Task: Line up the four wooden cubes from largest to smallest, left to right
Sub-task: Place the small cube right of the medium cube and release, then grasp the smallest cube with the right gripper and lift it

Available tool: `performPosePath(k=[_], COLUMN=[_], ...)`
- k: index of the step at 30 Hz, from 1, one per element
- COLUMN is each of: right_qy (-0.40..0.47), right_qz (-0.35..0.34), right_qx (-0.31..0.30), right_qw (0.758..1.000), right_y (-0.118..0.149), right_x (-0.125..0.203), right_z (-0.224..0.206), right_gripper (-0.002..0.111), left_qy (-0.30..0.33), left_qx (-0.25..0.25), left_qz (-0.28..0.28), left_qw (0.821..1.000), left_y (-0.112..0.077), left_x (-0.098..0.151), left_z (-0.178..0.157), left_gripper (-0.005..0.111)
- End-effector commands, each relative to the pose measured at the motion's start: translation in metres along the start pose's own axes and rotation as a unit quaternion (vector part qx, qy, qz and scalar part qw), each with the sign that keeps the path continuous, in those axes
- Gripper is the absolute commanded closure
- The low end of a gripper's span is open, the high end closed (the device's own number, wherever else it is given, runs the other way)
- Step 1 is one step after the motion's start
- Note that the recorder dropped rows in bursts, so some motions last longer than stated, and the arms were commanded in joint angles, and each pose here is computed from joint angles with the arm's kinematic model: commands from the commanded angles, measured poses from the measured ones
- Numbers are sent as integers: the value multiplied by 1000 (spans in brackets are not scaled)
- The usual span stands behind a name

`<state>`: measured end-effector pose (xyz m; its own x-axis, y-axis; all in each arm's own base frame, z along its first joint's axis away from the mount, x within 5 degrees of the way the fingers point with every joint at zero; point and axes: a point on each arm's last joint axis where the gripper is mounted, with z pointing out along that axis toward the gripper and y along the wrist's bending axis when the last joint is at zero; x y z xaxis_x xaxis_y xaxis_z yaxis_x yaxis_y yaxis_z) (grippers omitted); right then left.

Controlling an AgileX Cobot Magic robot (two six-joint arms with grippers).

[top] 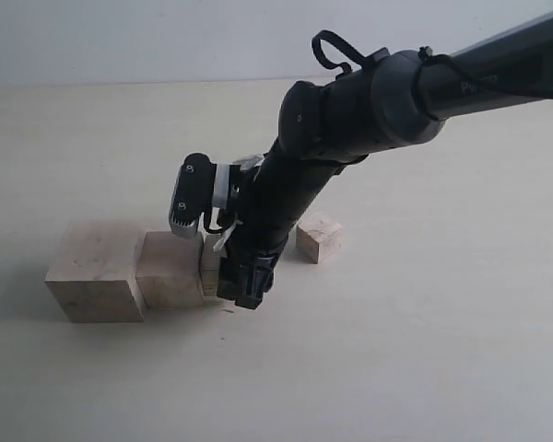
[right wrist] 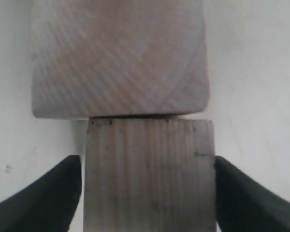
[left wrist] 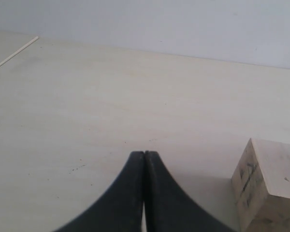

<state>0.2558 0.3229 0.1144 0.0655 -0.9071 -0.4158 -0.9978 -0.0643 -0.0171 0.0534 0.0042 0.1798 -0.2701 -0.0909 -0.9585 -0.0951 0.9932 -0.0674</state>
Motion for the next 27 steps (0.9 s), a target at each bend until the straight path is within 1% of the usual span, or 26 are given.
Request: performPosePath(k=[1, 2, 4, 6, 8, 10, 11, 12, 13, 14, 15, 16, 17, 20, 23, 27], right_qy=[-1, -3, -18, -45, -50, -53, -55, -63, -67, -63, -46, -34, -11, 7, 28, 28], right_qz=[-5, -6, -12, -6, -6, 41, 75, 148, 194, 278, 330, 335, 344, 356, 367, 373], right_qx=[10, 13, 32, 55, 92, 152, 175, 203, 208, 201, 187, 179, 163, 139, 121, 96], right_qw=[1000, 1000, 999, 997, 994, 986, 980, 966, 956, 937, 924, 924, 924, 924, 922, 922], right_y=[-2, -2, -3, -1, 4, -1, -6, -17, -23, -34, -37, -37, -37, -36, -39, -41], right_x=[1, 0, -7, -20, -27, -20, -13, 1, 10, 27, 41, 45, 56, 65, 73, 78], right_z=[1, 0, -16, -54, -102, -151, -166, -184, -189, -188, -174, -165, -143, -113, -90, -65], right_gripper=[22, 20, 13, 10, 10, 10, 11, 12, 12, 13, 15, 15, 17, 19, 21, 24], left_qy=[-8, -8, -8, -8, -8, -8, -8, -8, -8, -8, -8, -8, -8, -8, -8, -8], left_qx=[3, 3, 3, 3, 3, 3, 3, 3, 3, 3, 3, 3, 3, 3, 3, 3], left_qz=[2, 2, 2, 2, 2, 2, 2, 2, 2, 2, 2, 2, 2, 2, 2, 2], left_qw=[1000, 1000, 1000, 1000, 1000, 1000, 1000, 1000, 1000, 1000, 1000, 1000, 1000, 1000, 1000, 1000], left_y=[0, 0, 0, 0, 0, 0, 0, 0, 0, 0, 0, 0, 0, 0, 0, 0], left_x=[-1, -1, -1, -1, -1, -1, -1, -1, -1, -1, -1, -1, -1, -1, -1, -1], left_z=[-1, -1, -1, -1, -1, -1, -1, -1, -1, -1, -1, -1, -1, -1, -1, -1], left_gripper=[107, 107, 107, 107, 107, 107, 107, 107, 107, 107, 107, 107, 107, 107, 107, 107])
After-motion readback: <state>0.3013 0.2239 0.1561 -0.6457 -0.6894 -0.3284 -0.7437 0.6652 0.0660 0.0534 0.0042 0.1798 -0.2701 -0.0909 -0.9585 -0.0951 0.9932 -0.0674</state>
